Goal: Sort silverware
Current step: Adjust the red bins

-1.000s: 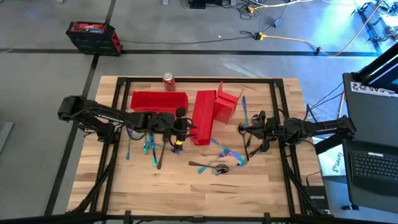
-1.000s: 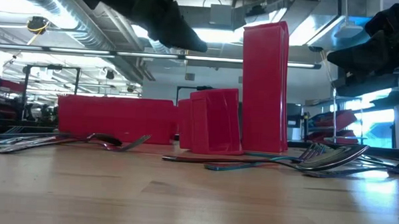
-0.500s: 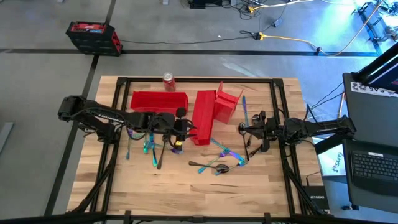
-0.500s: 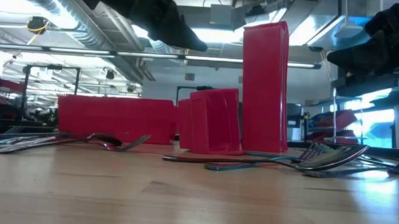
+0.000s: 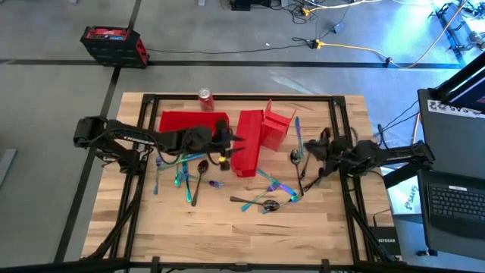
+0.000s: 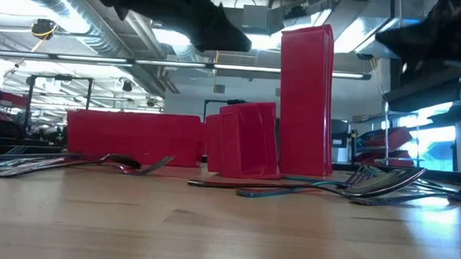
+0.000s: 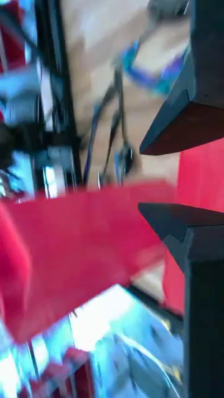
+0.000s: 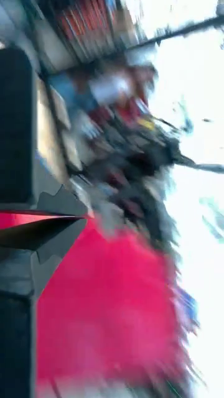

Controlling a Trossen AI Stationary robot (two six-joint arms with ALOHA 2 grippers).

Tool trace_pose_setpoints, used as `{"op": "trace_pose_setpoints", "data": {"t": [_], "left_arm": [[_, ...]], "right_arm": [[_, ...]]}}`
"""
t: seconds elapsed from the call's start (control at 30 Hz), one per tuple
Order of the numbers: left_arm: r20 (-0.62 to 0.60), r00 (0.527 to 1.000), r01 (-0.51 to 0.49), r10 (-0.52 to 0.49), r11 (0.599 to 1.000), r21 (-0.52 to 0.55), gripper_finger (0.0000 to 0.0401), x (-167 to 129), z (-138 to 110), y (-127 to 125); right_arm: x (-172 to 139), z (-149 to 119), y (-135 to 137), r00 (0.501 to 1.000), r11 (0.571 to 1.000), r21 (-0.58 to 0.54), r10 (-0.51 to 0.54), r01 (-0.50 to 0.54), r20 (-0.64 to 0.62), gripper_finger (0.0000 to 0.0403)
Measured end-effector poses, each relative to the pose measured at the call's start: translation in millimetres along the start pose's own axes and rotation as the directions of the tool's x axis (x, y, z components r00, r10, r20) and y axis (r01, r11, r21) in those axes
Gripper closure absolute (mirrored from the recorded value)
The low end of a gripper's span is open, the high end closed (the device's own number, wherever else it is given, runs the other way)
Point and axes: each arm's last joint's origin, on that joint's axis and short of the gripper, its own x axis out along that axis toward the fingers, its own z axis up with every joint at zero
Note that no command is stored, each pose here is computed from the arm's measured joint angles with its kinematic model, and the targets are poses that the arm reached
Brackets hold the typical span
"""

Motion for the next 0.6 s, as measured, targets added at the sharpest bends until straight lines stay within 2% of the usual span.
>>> {"op": "trace_pose_setpoints", "data": {"t": [0.1,0.17,0.3,0.37,0.47,0.5,0.6], "left_arm": [[-0.030,0.993,-0.119,0.118,0.991,-0.067,0.0279,1.5,-2.7,11.1],[-0.038,0.989,-0.148,0.145,0.983,-0.107,0.0279,2.4,-3.9,16.7],[-0.038,0.986,-0.168,0.164,0.975,-0.147,0.0279,3.5,-4.9,23.2],[-0.041,0.984,-0.176,0.171,0.973,-0.147,0.0279,4.0,-5.6,26.1],[-0.042,0.984,-0.179,0.176,0.976,-0.124,0.0279,4.3,-6.1,28.7],[-0.039,0.985,-0.171,0.168,0.978,-0.118,0.0279,4.5,-6.0,29.1],[-0.033,0.990,-0.141,0.138,0.984,-0.113,0.0279,5.0,-6.4,30.6]], "right_arm": [[-0.4,41.4,-0.7,0.988,0.995,-0.014,-0.099,0.101,0.121,0.0403],[-0.4,64.2,-0.6,0.979,0.985,-0.078,-0.142,0.155,0.147,0.0403],[6.3,90.9,-1.0,0.959,0.913,-0.306,-0.282,0.272,0.011,0.0403],[9.2,115.8,0.3,0.950,0.903,-0.301,-0.309,0.306,0.038,0.0402],[10.0,153.9,4.1,0.961,0.918,-0.285,-0.270,0.274,0.057,0.0402],[12.1,161.7,5.0,0.961,0.914,-0.305,-0.276,0.269,0.021,0.0402],[25.1,173.1,6.6,0.930,0.864,-0.436,-0.341,0.253,-0.136,0.0402]]}}
